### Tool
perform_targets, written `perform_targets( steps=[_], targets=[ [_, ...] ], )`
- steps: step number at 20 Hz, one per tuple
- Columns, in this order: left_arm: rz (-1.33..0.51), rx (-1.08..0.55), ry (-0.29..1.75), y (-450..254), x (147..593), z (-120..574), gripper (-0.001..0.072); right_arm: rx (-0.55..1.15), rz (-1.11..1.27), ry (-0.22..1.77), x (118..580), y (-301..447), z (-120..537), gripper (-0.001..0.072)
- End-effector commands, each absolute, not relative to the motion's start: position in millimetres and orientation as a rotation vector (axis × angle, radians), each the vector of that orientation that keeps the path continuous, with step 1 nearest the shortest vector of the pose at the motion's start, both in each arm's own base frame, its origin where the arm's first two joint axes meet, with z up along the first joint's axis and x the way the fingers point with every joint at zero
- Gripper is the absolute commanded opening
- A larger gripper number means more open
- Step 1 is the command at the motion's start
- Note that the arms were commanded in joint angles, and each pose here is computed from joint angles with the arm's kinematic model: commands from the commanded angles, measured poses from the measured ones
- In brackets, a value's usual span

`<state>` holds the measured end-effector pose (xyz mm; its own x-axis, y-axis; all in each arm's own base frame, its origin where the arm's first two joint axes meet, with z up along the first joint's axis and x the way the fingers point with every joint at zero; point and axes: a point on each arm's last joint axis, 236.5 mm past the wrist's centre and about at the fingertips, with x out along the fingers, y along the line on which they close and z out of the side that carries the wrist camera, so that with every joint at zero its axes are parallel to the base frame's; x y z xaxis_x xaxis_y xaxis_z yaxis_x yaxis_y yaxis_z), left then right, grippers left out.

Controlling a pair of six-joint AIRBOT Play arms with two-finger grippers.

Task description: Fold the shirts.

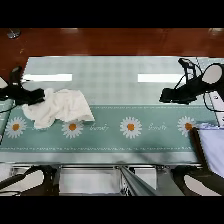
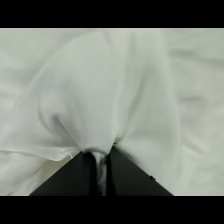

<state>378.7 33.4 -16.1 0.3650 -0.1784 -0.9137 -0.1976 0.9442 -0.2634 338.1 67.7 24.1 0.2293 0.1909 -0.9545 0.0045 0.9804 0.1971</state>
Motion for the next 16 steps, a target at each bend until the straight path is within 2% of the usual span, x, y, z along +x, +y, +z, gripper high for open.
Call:
perform_targets(
  steps=[1,4,9,13,16],
  targets=[
    [-0.196,-0.457,0.833,-14,416,116,0.0028,0.156,0.128,1.202,345,63,65,0.0623],
    [-0.318,-0.468,0.547,-42,406,247,0.0027,0.172,0.135,1.033,343,63,117,0.0623],
    [-0.429,-0.329,0.217,-82,352,393,0.0026,0.159,0.173,0.918,303,64,169,0.0623],
    [-0.531,-0.267,-0.033,-112,311,494,0.0026,0.230,0.212,0.812,271,74,207,0.0623],
    [-0.617,-0.303,-0.158,-137,293,534,0.0026,0.232,0.228,0.768,252,75,222,0.0623]
  ],
)
